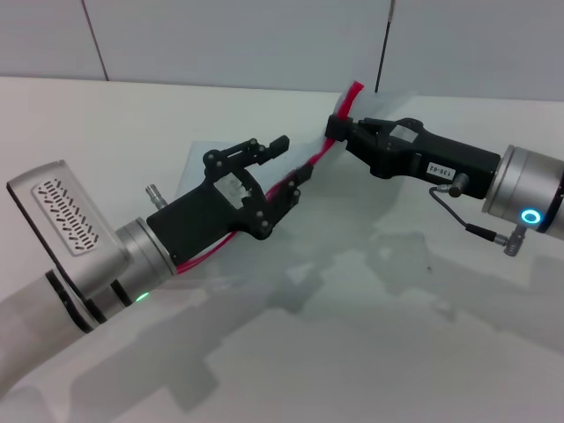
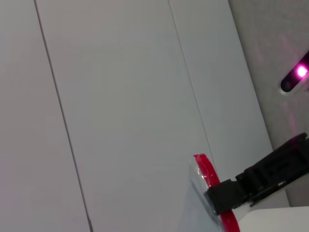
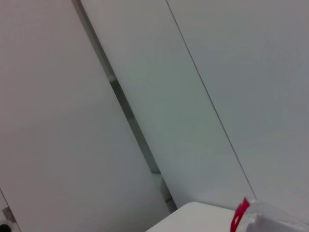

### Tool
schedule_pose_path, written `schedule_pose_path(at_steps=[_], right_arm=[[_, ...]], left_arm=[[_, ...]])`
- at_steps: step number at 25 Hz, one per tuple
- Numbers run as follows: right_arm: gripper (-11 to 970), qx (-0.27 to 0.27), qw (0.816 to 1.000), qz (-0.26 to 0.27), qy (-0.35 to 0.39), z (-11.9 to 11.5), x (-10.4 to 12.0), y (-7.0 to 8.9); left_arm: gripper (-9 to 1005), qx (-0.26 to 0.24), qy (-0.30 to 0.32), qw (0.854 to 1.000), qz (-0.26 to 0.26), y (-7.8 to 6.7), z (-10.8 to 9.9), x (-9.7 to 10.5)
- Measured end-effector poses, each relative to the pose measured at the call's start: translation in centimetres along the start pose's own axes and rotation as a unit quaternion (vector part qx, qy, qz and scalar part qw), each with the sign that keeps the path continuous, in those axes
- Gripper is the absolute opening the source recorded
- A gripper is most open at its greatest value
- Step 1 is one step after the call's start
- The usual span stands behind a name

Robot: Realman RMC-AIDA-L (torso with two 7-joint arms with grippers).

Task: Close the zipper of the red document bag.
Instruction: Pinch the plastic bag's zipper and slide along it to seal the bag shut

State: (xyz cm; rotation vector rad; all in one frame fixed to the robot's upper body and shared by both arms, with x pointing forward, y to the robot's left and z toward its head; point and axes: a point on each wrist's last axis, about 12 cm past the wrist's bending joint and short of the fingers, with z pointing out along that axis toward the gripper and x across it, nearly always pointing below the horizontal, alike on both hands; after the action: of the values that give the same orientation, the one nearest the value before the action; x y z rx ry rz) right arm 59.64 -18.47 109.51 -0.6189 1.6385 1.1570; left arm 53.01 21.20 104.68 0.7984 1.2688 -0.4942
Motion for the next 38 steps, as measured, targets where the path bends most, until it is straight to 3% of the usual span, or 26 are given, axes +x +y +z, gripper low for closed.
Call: schedule_pose_path(at_steps=[2,8,18,35,38], right_arm=[[11,-0.001,1.0,0.0,0.0,0.0,0.01,0.02],[12,-0.005,1.0,-0.001,0.002,0.0,0.04,0.11],[12,-0.008,1.0,-0.002,0.004,0.03,0.01,0.17],[11,-0.012,1.0,-0.004,0.009,0.08,0.08,0.25],[11,-0.012,1.0,-0.004,0.009,0.09,0.07,0.25]], left_arm=[[436,0.0,0.0,1.0,0.0,0.0,-0.01,0.01],[232,0.0,0.005,1.0,0.001,0.03,-0.07,0.12],[156,0.001,0.008,1.0,0.002,0.14,-0.11,0.16],[144,0.004,0.016,1.0,0.0,0.18,-0.11,0.31],[81,0.004,0.016,1.0,-0.001,0.14,-0.14,0.33]])
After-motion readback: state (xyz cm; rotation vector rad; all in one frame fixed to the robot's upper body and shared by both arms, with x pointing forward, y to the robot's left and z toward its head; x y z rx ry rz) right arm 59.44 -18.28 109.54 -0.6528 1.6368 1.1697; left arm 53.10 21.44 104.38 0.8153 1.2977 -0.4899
